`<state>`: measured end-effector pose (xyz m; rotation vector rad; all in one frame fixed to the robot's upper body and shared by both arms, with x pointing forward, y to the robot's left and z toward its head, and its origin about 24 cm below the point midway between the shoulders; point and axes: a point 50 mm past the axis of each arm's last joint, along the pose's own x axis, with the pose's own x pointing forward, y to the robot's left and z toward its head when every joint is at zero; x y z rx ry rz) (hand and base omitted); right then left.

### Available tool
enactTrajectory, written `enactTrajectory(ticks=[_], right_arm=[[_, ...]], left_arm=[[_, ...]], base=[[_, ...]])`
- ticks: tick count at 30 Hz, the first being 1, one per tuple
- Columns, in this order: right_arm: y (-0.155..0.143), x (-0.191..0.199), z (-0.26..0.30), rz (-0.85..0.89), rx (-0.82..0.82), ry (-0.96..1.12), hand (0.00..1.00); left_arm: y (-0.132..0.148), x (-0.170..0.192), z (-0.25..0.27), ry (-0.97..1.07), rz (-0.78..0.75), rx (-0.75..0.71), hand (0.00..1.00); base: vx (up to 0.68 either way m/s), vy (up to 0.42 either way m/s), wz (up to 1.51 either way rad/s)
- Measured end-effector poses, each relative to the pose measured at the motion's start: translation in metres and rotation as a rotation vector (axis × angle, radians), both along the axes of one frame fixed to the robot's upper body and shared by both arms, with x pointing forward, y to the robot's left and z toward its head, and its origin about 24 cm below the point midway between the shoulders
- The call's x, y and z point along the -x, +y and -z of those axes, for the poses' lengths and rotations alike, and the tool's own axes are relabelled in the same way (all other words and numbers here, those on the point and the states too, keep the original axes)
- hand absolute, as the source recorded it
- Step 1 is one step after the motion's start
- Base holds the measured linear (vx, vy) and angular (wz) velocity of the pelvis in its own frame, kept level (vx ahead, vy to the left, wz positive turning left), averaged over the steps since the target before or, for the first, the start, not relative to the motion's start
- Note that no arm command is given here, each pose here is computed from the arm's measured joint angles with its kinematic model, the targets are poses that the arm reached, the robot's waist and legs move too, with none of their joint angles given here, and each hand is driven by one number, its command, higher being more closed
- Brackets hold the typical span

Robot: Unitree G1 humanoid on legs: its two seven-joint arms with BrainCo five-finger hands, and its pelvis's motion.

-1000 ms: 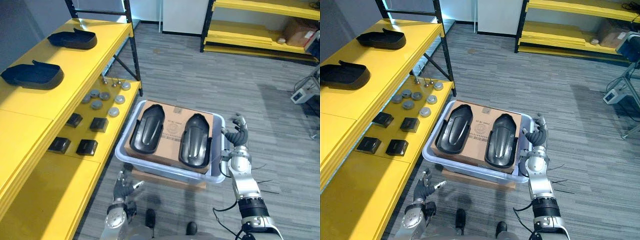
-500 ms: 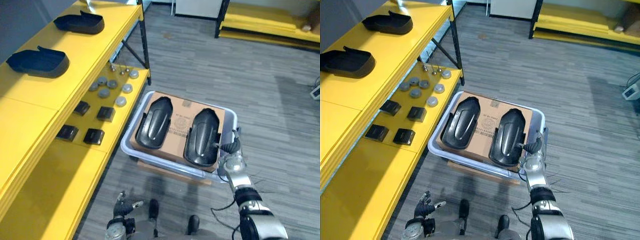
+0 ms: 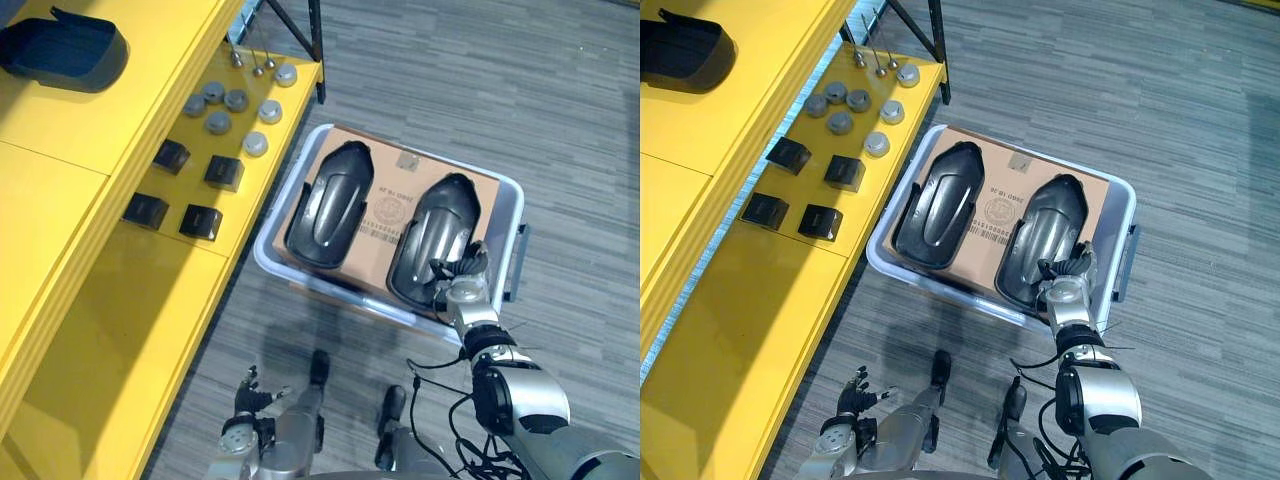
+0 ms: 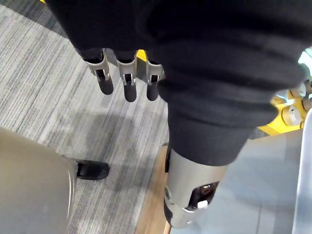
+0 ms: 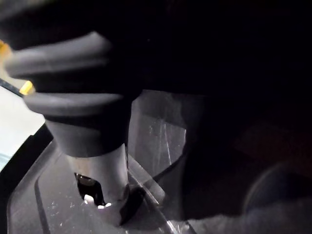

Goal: Walk over and take plastic housings, then place them on the shelf

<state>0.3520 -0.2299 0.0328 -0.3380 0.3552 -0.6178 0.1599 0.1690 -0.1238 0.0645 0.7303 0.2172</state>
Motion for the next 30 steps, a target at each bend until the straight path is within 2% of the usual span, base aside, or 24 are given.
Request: enactTrajectory(ticks=[9,12,20,25,30], right_arm=[[-0.006,0.002,0.001,0.021,-0.029,-0.002,1.00],[0.002,0.002,0.006,0.005,-0.052,0.004,1.00],[-0.002,0.023,0.010,-0.004,-0.002,-0.066,1.00],[-0.006,0.037,-0.011,-0.002,0.070,-0.204,1.00],[-0.007,0.049,-0.045,-0.003,0.170,-0.369,1.00]], left_arm=[[-0.001,-0.002,0.001,0.011,0.031,-0.014,0.00],[0.002,-0.002,0.001,0.011,0.031,-0.023,0.00],[0.001,-0.003,-0.001,-0.001,0.032,-0.018,0.00],[-0.009,-0.016,-0.029,-0.170,0.032,0.026,0.00],[-0.019,-0.039,-0.088,-0.468,0.043,0.075,0.00]], base=[[0.00,-0.005,-0.05],[0.00,0.000,-0.08],[-0.01,0.004,-0.03],[0.00,0.000,0.00],[0.02,-0.007,0.03]])
